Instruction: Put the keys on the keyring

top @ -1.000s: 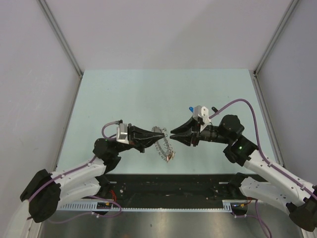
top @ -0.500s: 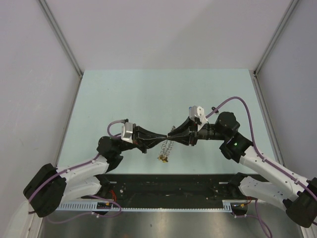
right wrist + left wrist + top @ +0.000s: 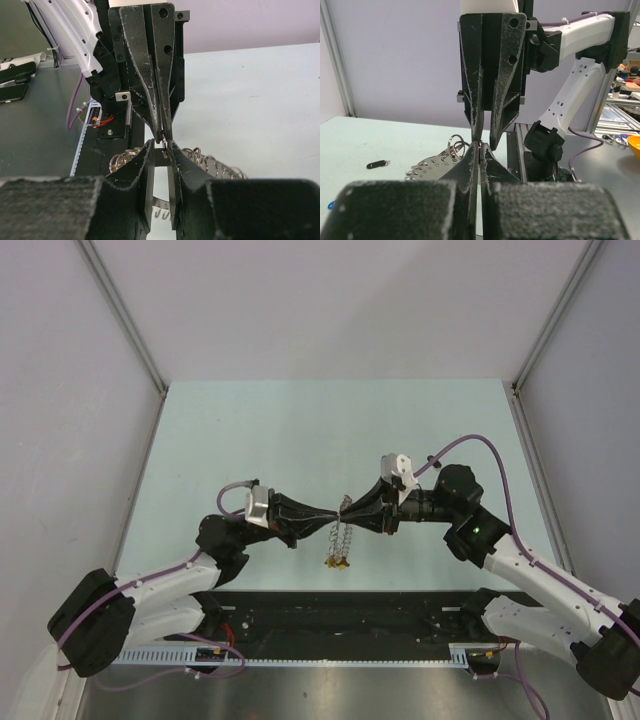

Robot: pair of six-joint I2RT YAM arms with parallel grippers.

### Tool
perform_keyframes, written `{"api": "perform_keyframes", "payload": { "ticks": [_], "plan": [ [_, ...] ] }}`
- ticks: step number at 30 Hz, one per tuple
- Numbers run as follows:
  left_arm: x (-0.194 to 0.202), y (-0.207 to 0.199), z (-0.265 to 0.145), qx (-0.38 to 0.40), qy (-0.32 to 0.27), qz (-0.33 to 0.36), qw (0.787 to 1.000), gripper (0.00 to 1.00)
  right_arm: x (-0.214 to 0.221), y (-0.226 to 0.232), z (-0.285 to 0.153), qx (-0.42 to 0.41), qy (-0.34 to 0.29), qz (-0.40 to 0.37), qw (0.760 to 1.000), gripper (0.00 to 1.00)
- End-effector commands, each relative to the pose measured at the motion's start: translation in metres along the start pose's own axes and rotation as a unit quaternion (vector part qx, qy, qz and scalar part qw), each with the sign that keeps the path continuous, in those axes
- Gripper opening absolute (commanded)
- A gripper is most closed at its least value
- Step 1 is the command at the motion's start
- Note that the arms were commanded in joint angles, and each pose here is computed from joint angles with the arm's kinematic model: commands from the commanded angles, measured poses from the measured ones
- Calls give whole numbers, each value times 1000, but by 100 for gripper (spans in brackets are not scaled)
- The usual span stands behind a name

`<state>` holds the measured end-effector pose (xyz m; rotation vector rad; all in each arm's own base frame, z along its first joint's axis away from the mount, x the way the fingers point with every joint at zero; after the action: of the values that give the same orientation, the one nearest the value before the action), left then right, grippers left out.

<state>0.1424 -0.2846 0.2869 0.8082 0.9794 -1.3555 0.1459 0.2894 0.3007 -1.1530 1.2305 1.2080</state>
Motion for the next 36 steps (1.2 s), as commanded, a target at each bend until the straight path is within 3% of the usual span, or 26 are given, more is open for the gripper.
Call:
{"api": "perform_keyframes", "payload": {
  "ticks": [1,15,22,36],
  "plan": [
    [-74,-24,4,40,-144,97,984,0,-1,2,0,-7,1,-6,1000,20],
    [-77,-24,3,46,-161,94,981,0,4,0,5,-17,5,-2,1000,16],
    [-81,-25,1,42,-168,100,980,1,11,0,4,-15,17,11,1000,0],
    [-76,-25,-8,56,-140,86,985,6,3,1,-1,-26,9,-12,1000,0]
  ]
}}
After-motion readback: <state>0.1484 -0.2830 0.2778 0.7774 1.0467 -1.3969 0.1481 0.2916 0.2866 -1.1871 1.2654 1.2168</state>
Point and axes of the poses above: each gripper's point midway between its finger pads, its own z axis out along the fingers, its own y axis along the line the jaws close on, x = y × z, the point moved 1 cm from there along -z, back along the fingers, and after that the axes turned 1 degree about -z, right-handed, at the moved point
